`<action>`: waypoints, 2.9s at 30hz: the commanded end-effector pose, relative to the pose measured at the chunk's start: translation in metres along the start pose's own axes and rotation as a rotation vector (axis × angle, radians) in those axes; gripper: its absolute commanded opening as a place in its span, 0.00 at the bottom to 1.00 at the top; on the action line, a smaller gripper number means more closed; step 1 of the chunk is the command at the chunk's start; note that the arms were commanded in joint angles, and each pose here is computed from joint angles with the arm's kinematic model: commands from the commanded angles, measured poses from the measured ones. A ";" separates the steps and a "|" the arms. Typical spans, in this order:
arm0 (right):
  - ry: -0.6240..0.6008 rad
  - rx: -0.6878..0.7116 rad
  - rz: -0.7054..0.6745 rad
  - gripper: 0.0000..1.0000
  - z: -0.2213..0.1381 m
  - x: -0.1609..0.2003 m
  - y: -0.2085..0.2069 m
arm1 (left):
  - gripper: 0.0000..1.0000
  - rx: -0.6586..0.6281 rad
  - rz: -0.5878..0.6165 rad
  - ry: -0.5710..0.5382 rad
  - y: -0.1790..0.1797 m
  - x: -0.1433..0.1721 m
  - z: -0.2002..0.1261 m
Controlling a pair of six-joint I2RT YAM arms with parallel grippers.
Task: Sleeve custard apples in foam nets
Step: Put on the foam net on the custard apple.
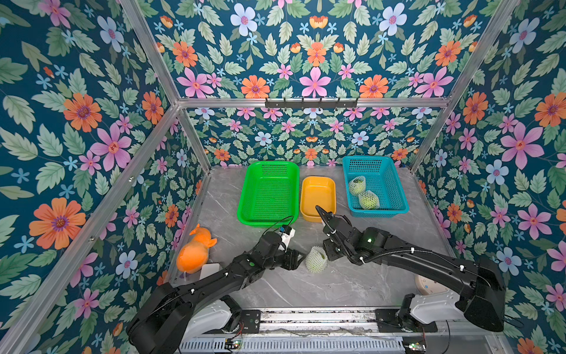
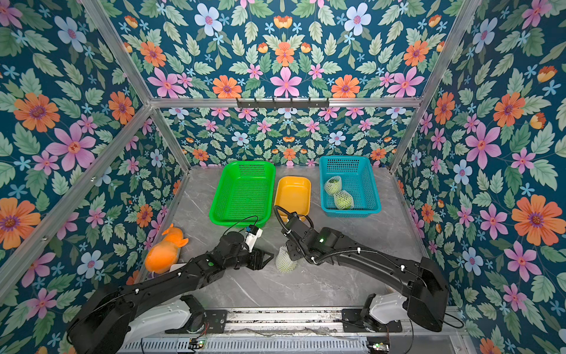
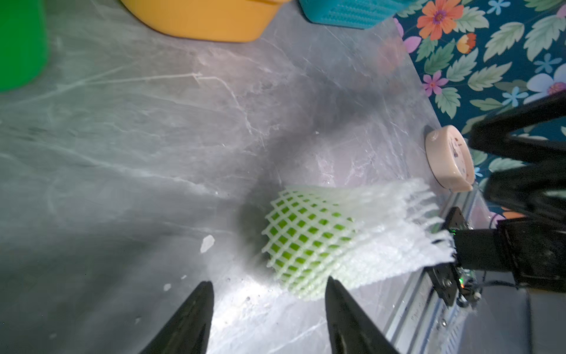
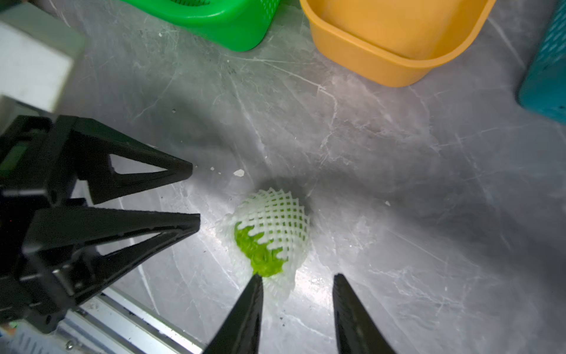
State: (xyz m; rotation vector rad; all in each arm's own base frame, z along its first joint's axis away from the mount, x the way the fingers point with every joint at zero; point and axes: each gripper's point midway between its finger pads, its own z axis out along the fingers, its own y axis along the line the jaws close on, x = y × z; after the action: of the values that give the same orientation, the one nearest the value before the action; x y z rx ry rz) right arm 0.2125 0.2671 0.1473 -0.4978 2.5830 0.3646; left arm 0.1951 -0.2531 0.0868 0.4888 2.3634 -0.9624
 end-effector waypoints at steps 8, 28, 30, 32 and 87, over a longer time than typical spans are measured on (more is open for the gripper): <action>0.060 0.012 0.044 0.14 0.022 0.013 -0.001 | 0.63 0.031 -0.009 0.036 -0.004 0.002 0.010; 0.129 0.016 0.016 0.08 0.039 0.021 0.003 | 0.65 -0.187 -0.040 -0.082 0.032 -0.012 -0.011; 0.118 0.028 0.009 0.23 0.029 0.018 0.000 | 0.66 -0.189 -0.040 -0.077 0.033 -0.012 -0.009; 0.114 0.048 -0.001 0.31 0.021 0.017 -0.005 | 0.66 -0.193 -0.040 -0.079 0.033 -0.014 -0.008; 0.162 -0.010 -0.066 0.64 0.017 0.012 0.032 | 0.67 -0.206 -0.051 -0.120 0.036 -0.021 -0.012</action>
State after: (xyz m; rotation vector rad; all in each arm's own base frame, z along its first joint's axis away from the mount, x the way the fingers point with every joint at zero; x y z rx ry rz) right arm 0.1952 0.3052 0.1241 -0.6509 2.7291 0.3553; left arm 0.2234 -0.2213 0.0835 0.2973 2.3553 -0.7278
